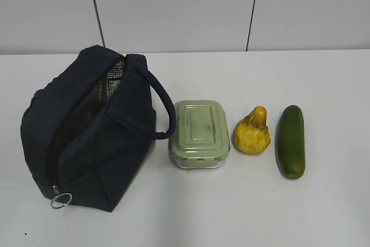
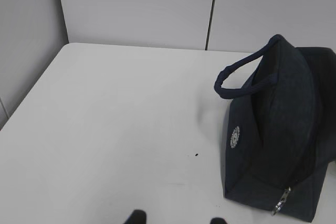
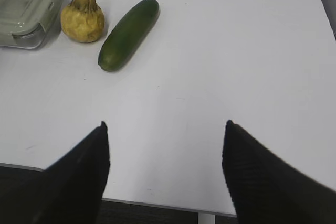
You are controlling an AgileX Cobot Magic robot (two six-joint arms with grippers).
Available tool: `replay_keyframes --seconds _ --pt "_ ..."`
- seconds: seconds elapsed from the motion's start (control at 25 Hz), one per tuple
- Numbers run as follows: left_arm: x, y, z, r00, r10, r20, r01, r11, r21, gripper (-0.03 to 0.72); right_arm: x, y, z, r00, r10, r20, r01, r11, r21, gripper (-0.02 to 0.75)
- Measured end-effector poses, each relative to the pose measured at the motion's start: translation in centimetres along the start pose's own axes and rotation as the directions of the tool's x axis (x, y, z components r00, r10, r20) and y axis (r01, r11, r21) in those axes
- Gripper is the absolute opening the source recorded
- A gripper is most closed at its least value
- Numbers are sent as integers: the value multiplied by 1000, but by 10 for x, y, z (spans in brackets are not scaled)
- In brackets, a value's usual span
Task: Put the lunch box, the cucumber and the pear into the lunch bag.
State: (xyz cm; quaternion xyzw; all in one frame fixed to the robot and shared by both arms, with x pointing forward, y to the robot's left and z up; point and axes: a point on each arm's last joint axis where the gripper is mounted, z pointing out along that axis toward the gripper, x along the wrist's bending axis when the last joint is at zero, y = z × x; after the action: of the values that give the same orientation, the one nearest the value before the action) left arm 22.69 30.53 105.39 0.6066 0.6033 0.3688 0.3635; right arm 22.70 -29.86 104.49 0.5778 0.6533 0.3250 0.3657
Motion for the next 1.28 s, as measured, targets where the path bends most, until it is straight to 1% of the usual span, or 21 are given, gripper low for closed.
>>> replay_keyframes --seconds 0.52,0.64,0.8,0.88,0.96,1.12,1.2,1.28 --pt "0 0 0 1000 0 0 0 1000 0 237 0 0 0 1000 0 0 0 1000 0 524" --pt "2 0 0 1000 9 -18 -9 1000 0 237 3 0 0 999 13 -30 -13 1000 -3 524" --pt "8 1 0 996 41 -83 -42 999 -5 237 6 1 0 997 31 -71 -32 999 -7 524" --pt "8 1 0 995 46 -84 -47 999 -8 237 7 1 0 996 36 -82 -37 999 -8 524" --pt "7 1 0 997 50 -50 -51 999 -10 237 8 1 -1 995 40 -90 -41 999 -9 524" --pt "1 1 1 995 46 89 -45 999 -10 237 9 2 -1 994 45 -103 -47 999 -18 524" --pt "0 1 0 992 46 120 -45 999 -10 237 10 3 -1 992 51 -114 -53 998 -23 524" --pt "-2 1 0 989 37 145 -36 999 -8 237 11 5 2 990 58 -125 -58 998 2 524"
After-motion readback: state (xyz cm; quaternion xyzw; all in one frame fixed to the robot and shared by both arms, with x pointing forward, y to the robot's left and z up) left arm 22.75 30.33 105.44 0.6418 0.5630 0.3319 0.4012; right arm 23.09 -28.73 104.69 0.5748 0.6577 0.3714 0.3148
